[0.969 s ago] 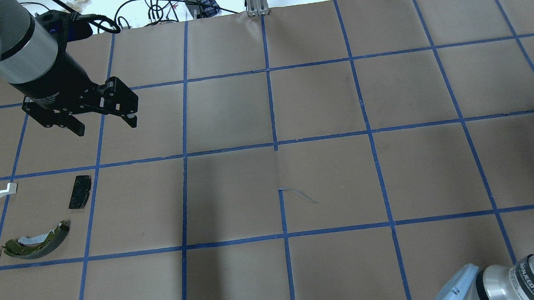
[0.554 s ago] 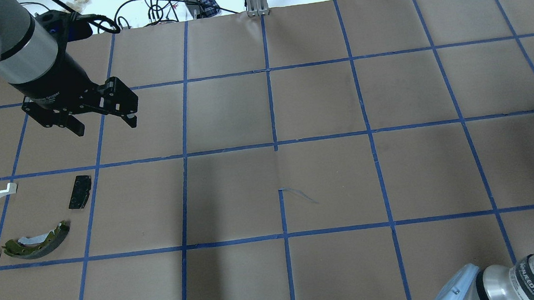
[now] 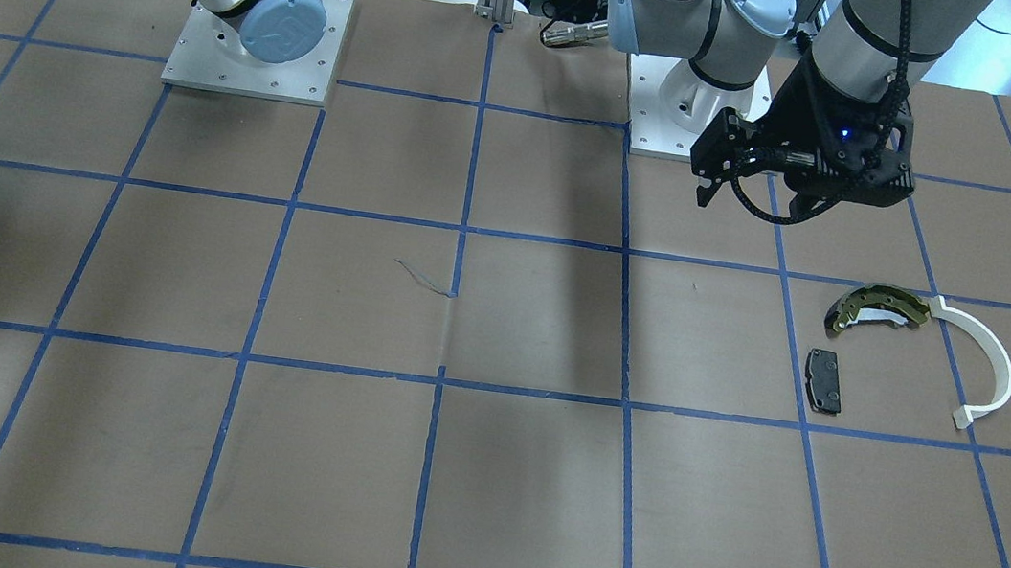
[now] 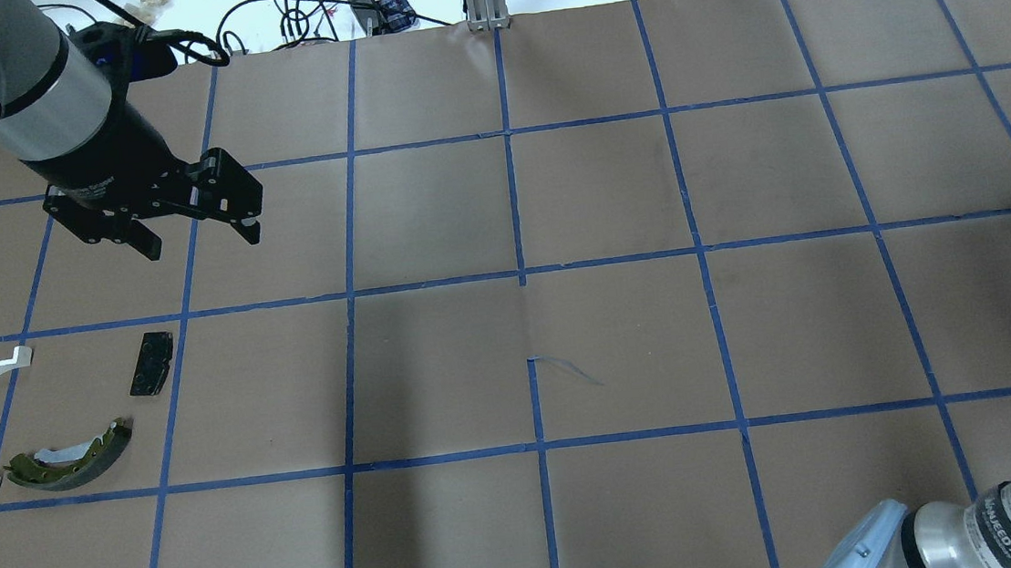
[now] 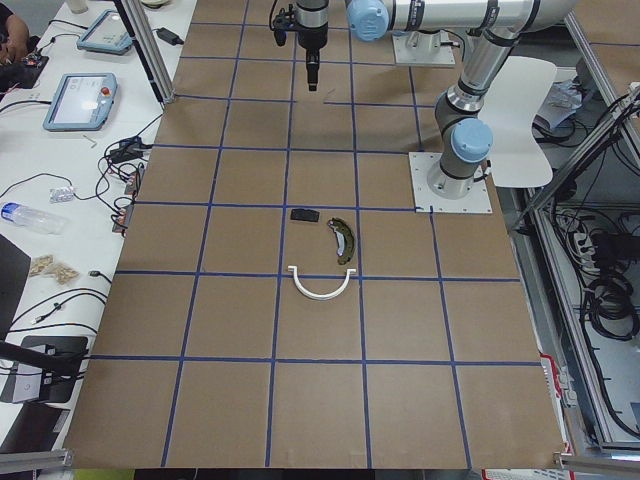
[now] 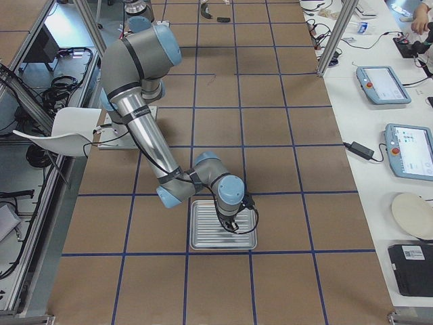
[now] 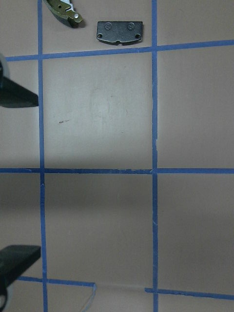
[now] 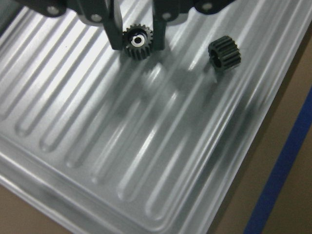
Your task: Place bearing gear from tray to pile
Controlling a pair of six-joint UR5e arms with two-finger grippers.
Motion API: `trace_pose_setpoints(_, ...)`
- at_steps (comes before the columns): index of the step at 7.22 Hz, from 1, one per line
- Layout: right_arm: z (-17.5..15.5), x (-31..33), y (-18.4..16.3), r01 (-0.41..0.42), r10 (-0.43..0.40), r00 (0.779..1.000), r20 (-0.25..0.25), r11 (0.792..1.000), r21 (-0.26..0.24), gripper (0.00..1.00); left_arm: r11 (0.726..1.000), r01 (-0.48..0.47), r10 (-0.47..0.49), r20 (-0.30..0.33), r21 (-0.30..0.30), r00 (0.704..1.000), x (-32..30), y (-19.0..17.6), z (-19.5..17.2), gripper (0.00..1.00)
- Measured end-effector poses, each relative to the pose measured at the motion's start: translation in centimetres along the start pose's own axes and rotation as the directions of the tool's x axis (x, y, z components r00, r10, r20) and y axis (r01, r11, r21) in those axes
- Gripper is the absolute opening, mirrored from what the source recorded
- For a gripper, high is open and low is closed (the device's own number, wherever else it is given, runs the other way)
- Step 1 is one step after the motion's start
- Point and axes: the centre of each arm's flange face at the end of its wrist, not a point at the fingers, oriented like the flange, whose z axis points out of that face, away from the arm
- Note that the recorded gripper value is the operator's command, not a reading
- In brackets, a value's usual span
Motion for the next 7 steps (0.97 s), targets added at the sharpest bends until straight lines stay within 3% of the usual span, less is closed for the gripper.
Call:
trace_pose_setpoints(2,-2.5,-0.6,0.1,-0.069,0.069,0.998,-0.012,0.998,-0.010,0.00,1.000,0.000,0.000,0.000,0.003,1.000,0.0,0.0,-0.1,1.00)
trace_pose_setpoints(4,-8.5,-4.7,-2.1,-0.225,0.226,0.974,0.024,0.974,-0.034,0.00,1.000,0.000,0.000,0.000,0.005,1.000,0.0,0.0,-0.2,1.00)
trace_pose_setpoints(5,-11.4,-8.5,-5.2,-0.286,0.287,0.958,0.028,0.957,-0.045,0.00,1.000,0.000,0.000,0.001,0.005,1.000,0.0,0.1,-0.2,1.00)
trace_pose_setpoints(7,-15.2,-20.3,-14.8,-0.389,0.390,0.921,0.013,0.920,-0.044,0.00,1.000,0.000,0.000,0.001,0.007,1.000,0.0,0.1,-0.3,1.00)
